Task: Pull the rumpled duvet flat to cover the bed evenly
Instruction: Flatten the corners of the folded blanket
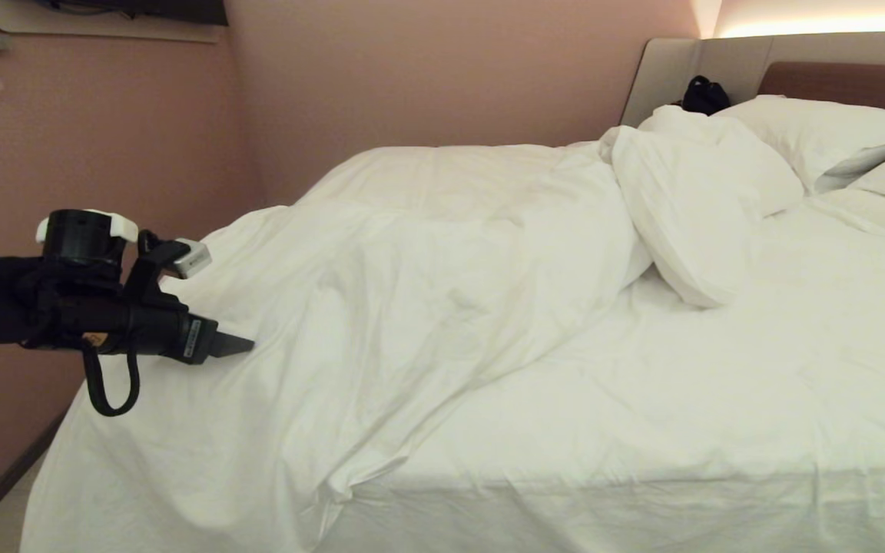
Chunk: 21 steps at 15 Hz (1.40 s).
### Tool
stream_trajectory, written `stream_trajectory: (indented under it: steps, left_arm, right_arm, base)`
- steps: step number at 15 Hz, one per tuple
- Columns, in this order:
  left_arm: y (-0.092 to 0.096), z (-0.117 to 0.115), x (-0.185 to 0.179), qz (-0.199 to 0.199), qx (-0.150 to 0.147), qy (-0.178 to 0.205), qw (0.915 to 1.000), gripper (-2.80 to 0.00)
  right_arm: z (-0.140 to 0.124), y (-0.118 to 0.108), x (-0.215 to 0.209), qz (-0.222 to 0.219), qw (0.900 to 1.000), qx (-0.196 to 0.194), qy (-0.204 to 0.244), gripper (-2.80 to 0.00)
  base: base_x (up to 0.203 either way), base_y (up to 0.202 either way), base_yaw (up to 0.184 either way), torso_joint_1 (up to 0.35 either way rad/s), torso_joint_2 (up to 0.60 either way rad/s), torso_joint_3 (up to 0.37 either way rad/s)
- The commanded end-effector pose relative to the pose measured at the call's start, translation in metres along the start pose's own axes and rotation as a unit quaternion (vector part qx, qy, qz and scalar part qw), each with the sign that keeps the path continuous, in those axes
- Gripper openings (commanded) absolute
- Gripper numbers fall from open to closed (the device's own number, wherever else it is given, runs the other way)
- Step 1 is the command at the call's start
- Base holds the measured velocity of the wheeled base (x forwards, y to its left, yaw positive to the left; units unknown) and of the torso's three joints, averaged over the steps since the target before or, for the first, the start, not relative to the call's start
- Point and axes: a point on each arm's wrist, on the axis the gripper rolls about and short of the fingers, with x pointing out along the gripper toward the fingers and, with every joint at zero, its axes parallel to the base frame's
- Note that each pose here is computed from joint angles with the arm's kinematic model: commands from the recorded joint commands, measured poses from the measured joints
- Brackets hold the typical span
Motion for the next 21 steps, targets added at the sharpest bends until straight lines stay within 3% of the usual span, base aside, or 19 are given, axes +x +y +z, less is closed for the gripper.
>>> stream_trajectory:
  steps: [1, 5, 21]
  left_arm:
    - [0.004, -0.011, 0.018, -0.005, 0.000, 0.017, 0.9998, 0.00]
    - [0.008, -0.023, 0.048, 0.003, 0.012, -0.008, 0.9999, 0.00]
    - [-0.003, -0.043, 0.083, -0.028, 0.015, 0.038, 0.9988, 0.00]
  right_arm:
    - [0.000, 0.000, 0.000, 0.000, 1.000, 0.000, 0.000, -2.80]
    - [0.000, 0.000, 0.000, 0.000, 1.000, 0.000, 0.000, -2.80]
    - [0.000, 0.000, 0.000, 0.000, 1.000, 0.000, 0.000, -2.80]
  base:
    - [0.000, 0.000, 0.000, 0.000, 0.00, 0.000]
    - [0.000, 0.000, 0.000, 0.000, 0.00, 0.000]
    - [0.000, 0.000, 0.000, 0.000, 0.00, 0.000]
